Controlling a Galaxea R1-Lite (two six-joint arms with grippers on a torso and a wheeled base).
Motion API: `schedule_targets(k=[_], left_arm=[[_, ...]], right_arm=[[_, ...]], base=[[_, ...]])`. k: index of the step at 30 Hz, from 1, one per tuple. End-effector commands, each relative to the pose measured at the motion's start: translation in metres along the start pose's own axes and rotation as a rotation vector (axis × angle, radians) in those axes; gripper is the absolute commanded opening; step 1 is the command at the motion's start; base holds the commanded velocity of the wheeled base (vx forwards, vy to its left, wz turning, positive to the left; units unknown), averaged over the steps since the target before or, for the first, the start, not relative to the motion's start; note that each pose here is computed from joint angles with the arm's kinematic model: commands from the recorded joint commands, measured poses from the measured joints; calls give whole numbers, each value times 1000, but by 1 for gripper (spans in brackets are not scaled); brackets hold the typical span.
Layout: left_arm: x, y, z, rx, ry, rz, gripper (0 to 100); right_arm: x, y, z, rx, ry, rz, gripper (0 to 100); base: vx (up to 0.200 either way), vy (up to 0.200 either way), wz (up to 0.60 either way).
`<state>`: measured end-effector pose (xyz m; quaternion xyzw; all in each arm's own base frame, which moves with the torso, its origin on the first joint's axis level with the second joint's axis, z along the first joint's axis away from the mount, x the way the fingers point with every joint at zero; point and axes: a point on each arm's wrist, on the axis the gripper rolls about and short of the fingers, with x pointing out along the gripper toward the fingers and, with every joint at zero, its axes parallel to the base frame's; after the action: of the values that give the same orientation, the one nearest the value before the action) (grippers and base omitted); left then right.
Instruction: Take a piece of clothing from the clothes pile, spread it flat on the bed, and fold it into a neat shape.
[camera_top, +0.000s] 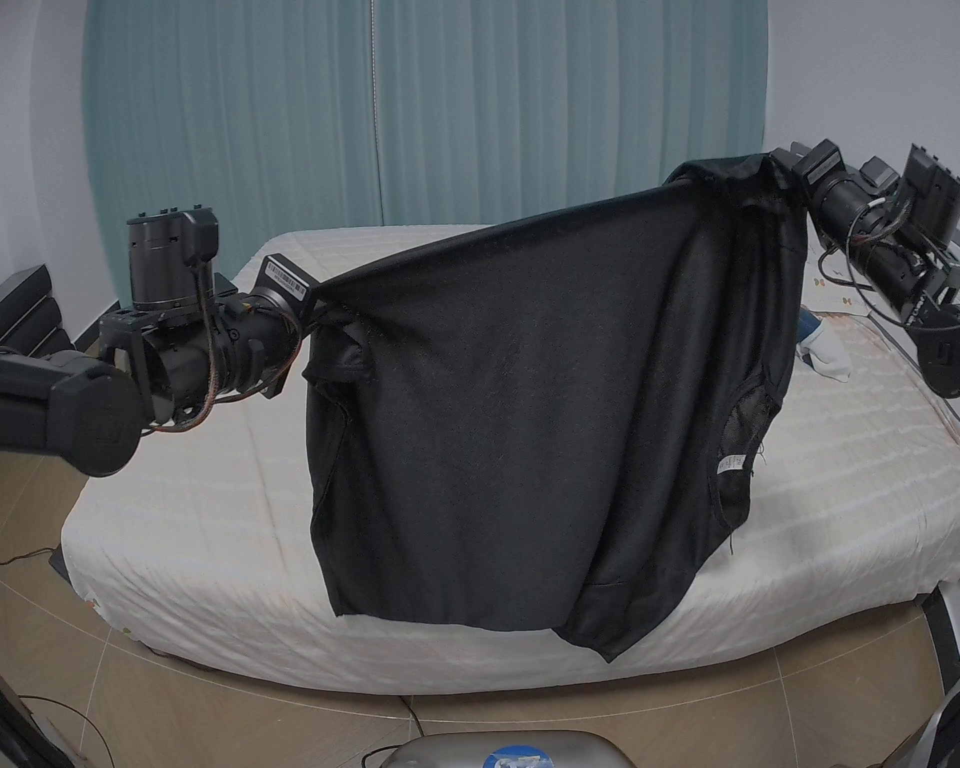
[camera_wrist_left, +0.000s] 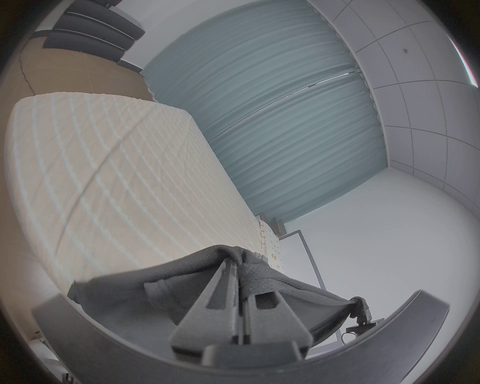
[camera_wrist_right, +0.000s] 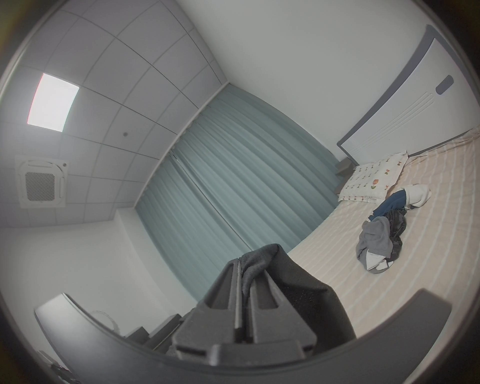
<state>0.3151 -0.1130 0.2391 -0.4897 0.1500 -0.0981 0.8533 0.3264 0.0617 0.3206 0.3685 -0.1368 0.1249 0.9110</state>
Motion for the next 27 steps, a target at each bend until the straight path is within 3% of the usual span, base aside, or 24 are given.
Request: schedule_targets(k=[1, 12, 17, 27], left_arm=[[40, 19, -8, 1, 20, 58, 0], [95, 36, -16, 0, 45, 70, 0], [124, 53, -29, 1, 64, 95, 0], [160, 111, -63, -1, 124, 221, 0]], right_arm=[[28, -35, -35, -24, 38, -53, 0], [50, -65, -72, -68, 37, -49, 0], [62, -90, -108, -82, 56, -53, 0], [70, -155, -193, -107, 141, -180, 0]], base=[[200, 0, 0], [200, 0, 0], [200, 0, 0], [0, 0, 0]])
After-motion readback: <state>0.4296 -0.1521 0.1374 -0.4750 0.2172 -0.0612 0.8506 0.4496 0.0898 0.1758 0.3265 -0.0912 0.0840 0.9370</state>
